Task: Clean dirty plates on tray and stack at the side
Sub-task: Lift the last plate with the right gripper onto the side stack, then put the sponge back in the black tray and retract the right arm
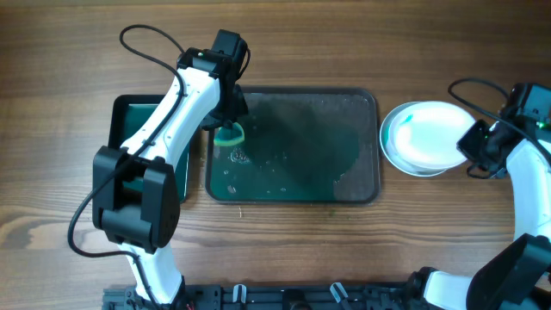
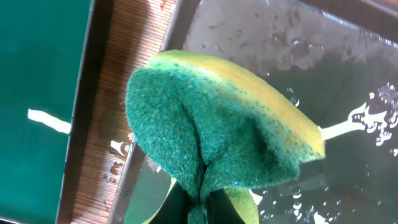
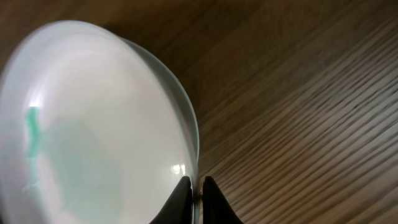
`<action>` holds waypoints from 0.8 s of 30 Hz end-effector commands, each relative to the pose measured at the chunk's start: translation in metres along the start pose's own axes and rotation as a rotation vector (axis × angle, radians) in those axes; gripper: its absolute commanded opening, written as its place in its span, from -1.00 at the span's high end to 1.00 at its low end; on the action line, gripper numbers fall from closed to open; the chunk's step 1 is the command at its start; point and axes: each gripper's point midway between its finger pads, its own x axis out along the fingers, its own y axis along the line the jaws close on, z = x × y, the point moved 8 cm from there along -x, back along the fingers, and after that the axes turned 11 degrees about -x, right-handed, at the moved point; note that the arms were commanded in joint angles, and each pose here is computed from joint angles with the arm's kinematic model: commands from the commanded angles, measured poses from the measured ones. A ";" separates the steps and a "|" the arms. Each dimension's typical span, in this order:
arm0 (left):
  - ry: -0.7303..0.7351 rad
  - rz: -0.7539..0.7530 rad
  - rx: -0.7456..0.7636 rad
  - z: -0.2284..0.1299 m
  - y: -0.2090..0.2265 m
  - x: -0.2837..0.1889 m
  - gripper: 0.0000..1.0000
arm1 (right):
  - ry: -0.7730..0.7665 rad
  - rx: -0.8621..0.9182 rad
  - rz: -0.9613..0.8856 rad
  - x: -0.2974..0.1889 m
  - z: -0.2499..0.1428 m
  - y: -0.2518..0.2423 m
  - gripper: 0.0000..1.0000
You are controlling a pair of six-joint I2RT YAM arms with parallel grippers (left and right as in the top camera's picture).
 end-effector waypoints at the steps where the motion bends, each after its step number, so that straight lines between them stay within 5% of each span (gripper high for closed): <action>1: 0.022 -0.064 0.084 0.006 0.002 -0.026 0.92 | -0.005 0.023 0.065 0.016 -0.010 0.006 0.38; 5: -0.055 -0.114 0.099 0.023 0.034 -0.093 0.92 | -0.028 -0.079 0.343 0.004 -0.002 0.039 -0.46; 10: 0.010 -0.022 0.125 0.039 0.101 -0.091 0.92 | -0.066 -0.365 0.465 -0.031 -0.009 0.118 -0.55; 14: 0.071 0.058 0.104 0.041 0.139 -0.037 0.92 | -0.073 -0.488 0.388 -0.033 -0.029 0.146 -0.55; 19: -0.019 0.036 0.053 0.040 0.153 0.037 0.92 | -0.050 -0.526 0.360 -0.032 -0.034 0.143 -0.62; 22: -0.014 0.034 0.052 0.029 0.156 0.057 0.02 | -0.026 -0.534 0.327 -0.031 -0.038 0.139 -0.71; 24: -0.015 0.034 0.049 0.029 0.156 0.053 -0.35 | -0.025 -0.553 0.326 -0.032 -0.038 0.138 -0.99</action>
